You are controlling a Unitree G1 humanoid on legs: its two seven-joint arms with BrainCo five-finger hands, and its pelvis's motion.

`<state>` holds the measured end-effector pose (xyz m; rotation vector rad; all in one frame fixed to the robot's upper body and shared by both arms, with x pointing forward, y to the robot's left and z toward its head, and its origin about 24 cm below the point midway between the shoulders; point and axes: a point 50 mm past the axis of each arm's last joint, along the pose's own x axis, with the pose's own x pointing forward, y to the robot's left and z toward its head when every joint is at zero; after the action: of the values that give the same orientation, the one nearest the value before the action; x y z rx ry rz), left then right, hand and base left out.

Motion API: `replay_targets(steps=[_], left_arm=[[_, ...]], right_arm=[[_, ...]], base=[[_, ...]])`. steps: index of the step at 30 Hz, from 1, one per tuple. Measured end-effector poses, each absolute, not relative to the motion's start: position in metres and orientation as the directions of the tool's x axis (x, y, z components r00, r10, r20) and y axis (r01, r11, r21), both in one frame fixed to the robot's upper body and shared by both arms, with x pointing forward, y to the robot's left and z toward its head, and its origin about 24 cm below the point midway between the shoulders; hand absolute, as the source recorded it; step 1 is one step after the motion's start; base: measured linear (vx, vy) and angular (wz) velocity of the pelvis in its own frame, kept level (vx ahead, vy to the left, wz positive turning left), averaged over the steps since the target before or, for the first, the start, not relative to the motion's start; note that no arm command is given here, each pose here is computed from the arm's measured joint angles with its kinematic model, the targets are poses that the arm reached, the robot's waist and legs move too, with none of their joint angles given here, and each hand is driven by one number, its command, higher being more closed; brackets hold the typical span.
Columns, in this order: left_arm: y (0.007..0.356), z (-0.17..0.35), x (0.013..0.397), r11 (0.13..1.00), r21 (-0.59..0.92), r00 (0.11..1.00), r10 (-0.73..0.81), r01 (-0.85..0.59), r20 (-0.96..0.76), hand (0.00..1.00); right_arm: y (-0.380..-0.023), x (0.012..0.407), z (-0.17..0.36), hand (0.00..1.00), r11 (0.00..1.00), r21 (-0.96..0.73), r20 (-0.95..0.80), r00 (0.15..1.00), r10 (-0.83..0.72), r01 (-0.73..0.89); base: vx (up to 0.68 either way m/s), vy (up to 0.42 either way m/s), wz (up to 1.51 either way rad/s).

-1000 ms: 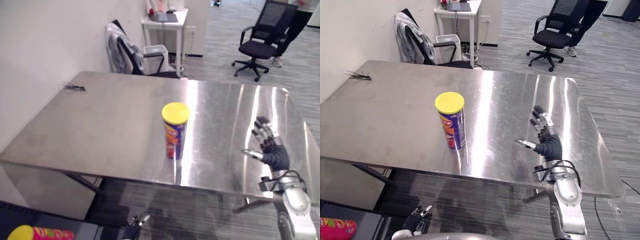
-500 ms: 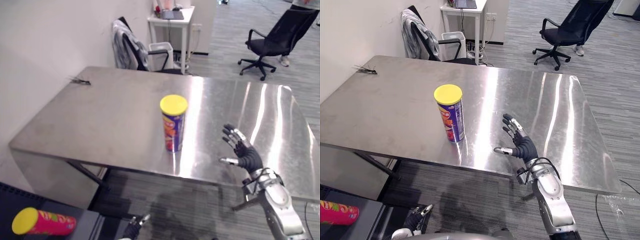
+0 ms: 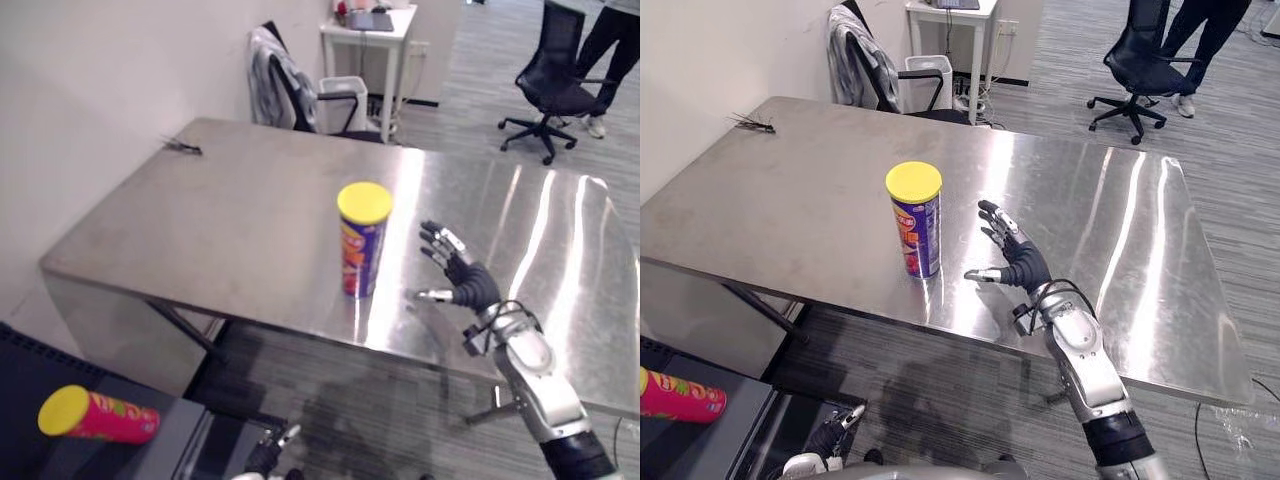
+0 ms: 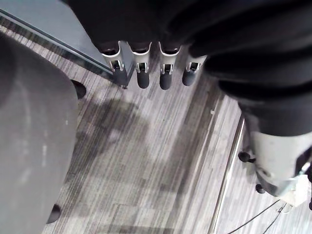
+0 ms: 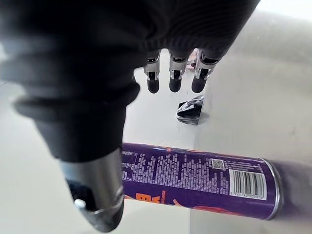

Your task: Put the gum and the chips on the shelf.

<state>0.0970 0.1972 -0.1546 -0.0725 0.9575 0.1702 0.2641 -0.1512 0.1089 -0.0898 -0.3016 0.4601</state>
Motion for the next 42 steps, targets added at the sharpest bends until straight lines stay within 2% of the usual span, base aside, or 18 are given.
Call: replay_targets(steps=[16,30,42], left_arm=[[0.198,-0.154,0.098,0.984,0.015,0.566,0.116,-0.180,-0.816,0.00],[0.198,-0.153,0.100,0.983,0.011,0.572,0.117,-0.185,-0.811,0.00],[0.198,-0.153,0.100,0.982,0.012,0.574,0.118,-0.186,-0.810,0.00]], right_arm=[[-0.134,0.286,0.134,0.00,0.864,-0.204,0.326,0.801,0.503,-0.460],[-0.123,0.301,0.138,0.00,0.846,-0.204,0.308,0.789,0.532,-0.492],[-0.123,0.307,0.111,0.00,0.843,-0.159,0.177,0.825,0.537,-0.514]], base=[[0.00,0.000,0.04],[0.00,0.000,0.01],[0.00,0.000,0.00]])
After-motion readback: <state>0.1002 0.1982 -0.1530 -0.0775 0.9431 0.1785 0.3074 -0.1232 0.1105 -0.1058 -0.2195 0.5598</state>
